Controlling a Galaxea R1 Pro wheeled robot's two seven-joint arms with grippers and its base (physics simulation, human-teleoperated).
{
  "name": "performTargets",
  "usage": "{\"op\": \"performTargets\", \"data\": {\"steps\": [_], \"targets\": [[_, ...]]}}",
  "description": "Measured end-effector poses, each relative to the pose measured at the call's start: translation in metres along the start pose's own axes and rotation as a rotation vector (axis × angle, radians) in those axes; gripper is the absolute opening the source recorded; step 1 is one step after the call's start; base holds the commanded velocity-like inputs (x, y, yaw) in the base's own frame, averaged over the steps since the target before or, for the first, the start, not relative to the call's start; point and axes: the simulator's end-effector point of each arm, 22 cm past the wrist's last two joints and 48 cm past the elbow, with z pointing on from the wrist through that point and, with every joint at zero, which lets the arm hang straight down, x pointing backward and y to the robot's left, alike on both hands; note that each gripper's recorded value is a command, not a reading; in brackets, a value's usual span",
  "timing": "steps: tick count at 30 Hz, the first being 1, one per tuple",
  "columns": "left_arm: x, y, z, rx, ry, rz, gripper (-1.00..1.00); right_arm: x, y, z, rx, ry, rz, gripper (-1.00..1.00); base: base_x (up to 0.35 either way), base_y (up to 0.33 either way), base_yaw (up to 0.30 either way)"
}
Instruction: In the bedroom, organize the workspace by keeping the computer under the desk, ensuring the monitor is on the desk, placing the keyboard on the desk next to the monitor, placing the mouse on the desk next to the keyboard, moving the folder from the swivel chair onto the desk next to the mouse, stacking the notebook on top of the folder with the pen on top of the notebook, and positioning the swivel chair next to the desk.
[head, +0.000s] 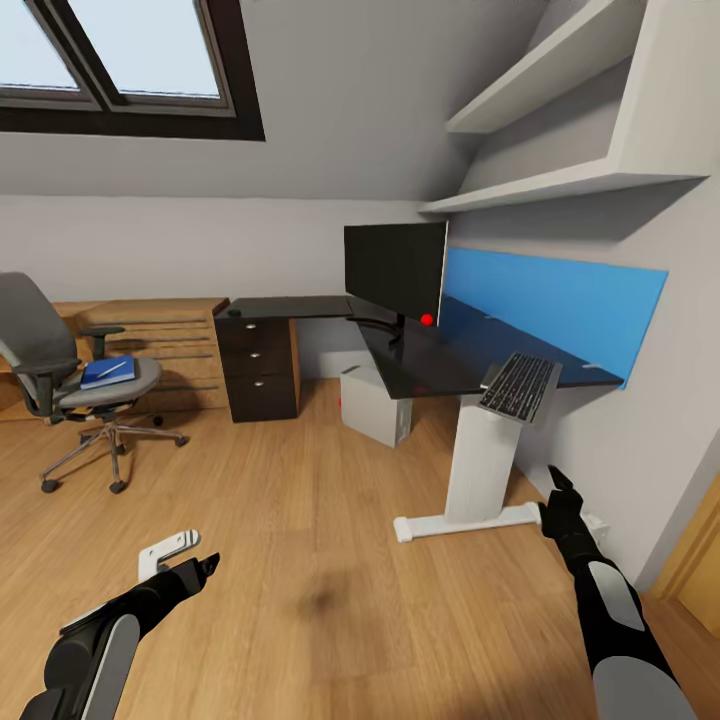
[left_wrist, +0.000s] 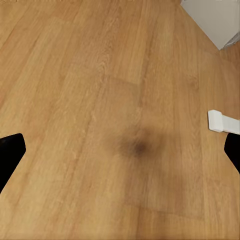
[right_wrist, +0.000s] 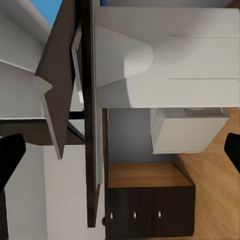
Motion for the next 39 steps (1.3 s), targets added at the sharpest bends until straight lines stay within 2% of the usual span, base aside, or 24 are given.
{"op": "performTargets", "data": {"steps": [13, 31, 39], "targets": [[-0.024, -0.01, -0.012, 0.0, 0.001, 0.0, 1.0, 0.026, 0.024, 0.003, 0.003, 0.027, 0.032, 1.0, 0.0, 0.0, 0.0], [-0.017, -0.007, -0.008, -0.006, 0.02, -0.001, 1.0, 0.037, 0.024, 0.003, 0.004, 0.037, 0.048, 1.0, 0.0, 0.0, 0.0], [-0.017, -0.006, -0.008, -0.007, 0.018, 0.0, 1.0, 0.038, 0.024, 0.003, 0.002, 0.037, 0.048, 1.0, 0.0, 0.166, 0.0]]}}
